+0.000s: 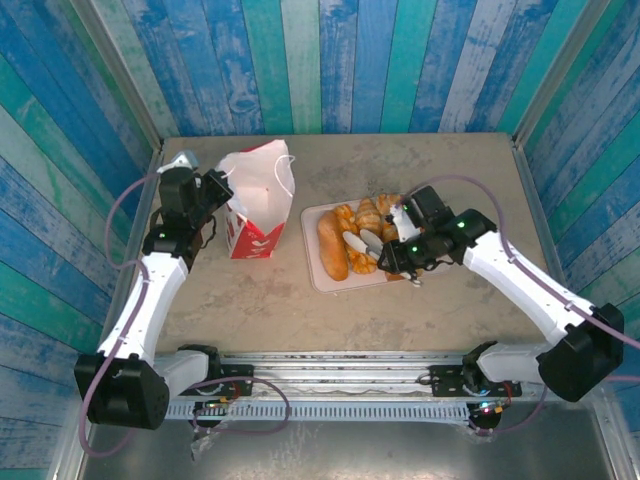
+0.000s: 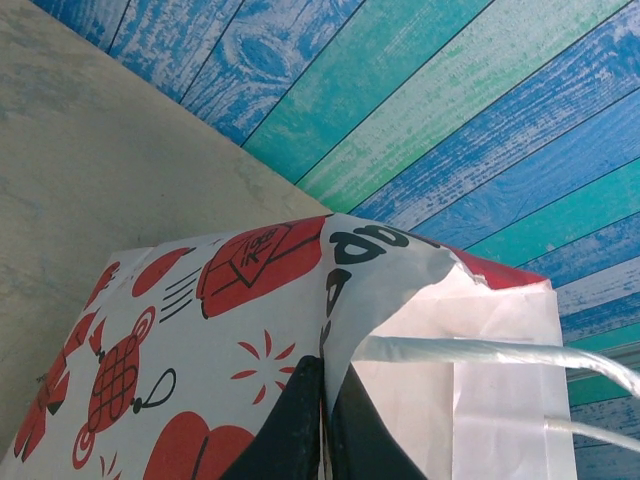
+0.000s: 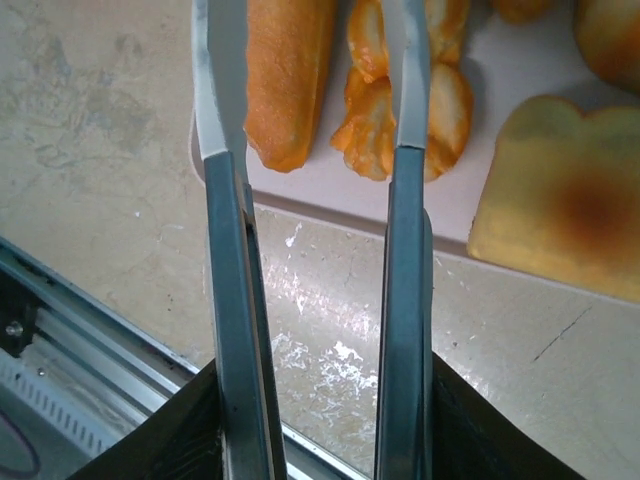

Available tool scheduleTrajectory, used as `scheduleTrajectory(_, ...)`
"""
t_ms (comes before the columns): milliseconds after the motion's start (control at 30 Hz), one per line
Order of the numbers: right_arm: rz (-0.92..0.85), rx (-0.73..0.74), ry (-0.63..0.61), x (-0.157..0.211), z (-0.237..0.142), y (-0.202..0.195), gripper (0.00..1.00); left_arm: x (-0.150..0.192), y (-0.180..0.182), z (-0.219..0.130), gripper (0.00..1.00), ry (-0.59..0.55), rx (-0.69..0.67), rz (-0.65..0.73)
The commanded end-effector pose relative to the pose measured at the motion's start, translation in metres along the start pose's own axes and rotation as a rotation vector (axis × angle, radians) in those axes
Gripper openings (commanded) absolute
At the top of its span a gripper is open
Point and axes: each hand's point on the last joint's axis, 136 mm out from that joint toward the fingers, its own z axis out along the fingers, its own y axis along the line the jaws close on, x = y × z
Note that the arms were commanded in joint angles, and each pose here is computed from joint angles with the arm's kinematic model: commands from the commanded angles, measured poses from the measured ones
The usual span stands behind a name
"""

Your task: Take the fake bread out of the paper bag

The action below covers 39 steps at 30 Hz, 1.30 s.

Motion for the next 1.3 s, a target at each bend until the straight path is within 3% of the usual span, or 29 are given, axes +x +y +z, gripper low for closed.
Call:
scheduleTrajectory(0,-0.028,0.11,-0.006,-0.01,0.005,-0.006,0.48,-0.002,-0.004,-0.01,0.08,-0.018,0.031,-0.008)
scheduleTrajectory(567,-0.084,0.046,-0.019,-0.052,0.046,0.023,0.49,-0.003,-0.002,-0.015,0.1,-0.036,0.02,0.003)
scheduleTrajectory(933,-0.095,0.066,0.009,-0.057,0.063,0.02,0.47,-0.012,0.001,0.004,0.1,-0.031,-0.031,0.051)
scheduleTrajectory(1267,-0.125,0.051,-0.003,-0.058,0.061,0.022,0.3,-0.016,0.006,0.024,0.16,-0.039,-0.058,0.093)
